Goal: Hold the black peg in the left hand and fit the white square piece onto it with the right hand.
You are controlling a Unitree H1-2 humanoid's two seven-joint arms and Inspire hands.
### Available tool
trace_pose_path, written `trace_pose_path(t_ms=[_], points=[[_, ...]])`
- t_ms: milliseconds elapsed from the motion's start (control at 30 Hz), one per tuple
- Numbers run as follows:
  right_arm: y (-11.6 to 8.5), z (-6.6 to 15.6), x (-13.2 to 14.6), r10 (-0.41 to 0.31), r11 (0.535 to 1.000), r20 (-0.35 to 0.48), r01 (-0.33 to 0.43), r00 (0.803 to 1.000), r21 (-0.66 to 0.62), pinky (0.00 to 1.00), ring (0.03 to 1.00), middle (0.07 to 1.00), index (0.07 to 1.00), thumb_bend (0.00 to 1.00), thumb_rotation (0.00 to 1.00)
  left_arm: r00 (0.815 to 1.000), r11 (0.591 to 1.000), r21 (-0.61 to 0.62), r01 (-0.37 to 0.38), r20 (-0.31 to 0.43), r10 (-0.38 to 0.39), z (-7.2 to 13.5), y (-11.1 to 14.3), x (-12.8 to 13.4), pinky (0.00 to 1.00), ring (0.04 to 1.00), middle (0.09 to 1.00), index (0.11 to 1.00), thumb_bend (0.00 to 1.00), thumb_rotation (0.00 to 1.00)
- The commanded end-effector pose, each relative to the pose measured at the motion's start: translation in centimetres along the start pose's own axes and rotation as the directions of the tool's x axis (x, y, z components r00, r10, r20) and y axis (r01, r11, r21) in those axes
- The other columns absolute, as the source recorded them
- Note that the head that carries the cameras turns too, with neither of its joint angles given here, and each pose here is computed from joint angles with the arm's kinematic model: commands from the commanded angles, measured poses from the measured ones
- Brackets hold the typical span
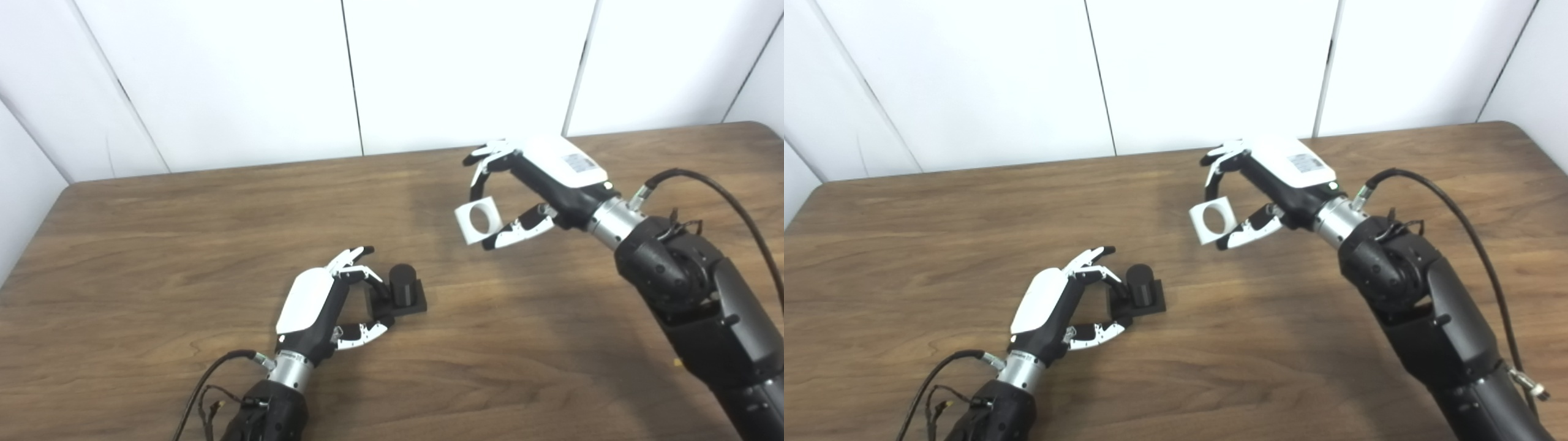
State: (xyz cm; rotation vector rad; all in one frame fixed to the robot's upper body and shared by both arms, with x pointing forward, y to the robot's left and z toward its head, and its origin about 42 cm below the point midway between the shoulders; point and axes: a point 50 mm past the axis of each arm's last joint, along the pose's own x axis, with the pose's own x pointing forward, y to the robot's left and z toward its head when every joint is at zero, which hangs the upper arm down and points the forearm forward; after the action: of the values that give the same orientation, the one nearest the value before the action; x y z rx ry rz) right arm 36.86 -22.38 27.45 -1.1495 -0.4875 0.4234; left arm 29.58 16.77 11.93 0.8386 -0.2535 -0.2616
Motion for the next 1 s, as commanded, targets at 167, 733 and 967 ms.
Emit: trace_pose_path(t_ms=[167, 733, 967], points=[[-0.3, 2.6, 1.2, -0.010, 1.000, 0.046, 0.008, 0.999, 0.028, 0.84, 0.884, 0.816, 0.481, 0.52, 0.15, 1.000, 1.000, 0.020, -0.010, 0.027, 0.009, 0.2, 0.2, 0.7, 0.85, 0.927, 0.907, 0.489, 0.52, 0.07], [2.7, 4.5, 3.5, 0.068, 0.997, 0.090, -0.072, 0.994, 0.041, 0.85, 0.858, 0.801, 0.481, 0.52, 0.15, 1.000, 1.000, 0.013, -0.006, 0.027, 0.006, 0.5, -0.1, 0.8, 0.86, 0.928, 0.908, 0.489, 0.52, 0.07], [3.3, 4.2, 4.7, 0.104, 0.993, 0.064, -0.107, 0.993, 0.050, 0.87, 0.872, 0.816, 0.481, 0.52, 0.14, 1.000, 1.000, 0.014, -0.004, 0.028, 0.004, 0.5, -0.2, 0.8, 0.86, 0.929, 0.908, 0.489, 0.52, 0.07]])
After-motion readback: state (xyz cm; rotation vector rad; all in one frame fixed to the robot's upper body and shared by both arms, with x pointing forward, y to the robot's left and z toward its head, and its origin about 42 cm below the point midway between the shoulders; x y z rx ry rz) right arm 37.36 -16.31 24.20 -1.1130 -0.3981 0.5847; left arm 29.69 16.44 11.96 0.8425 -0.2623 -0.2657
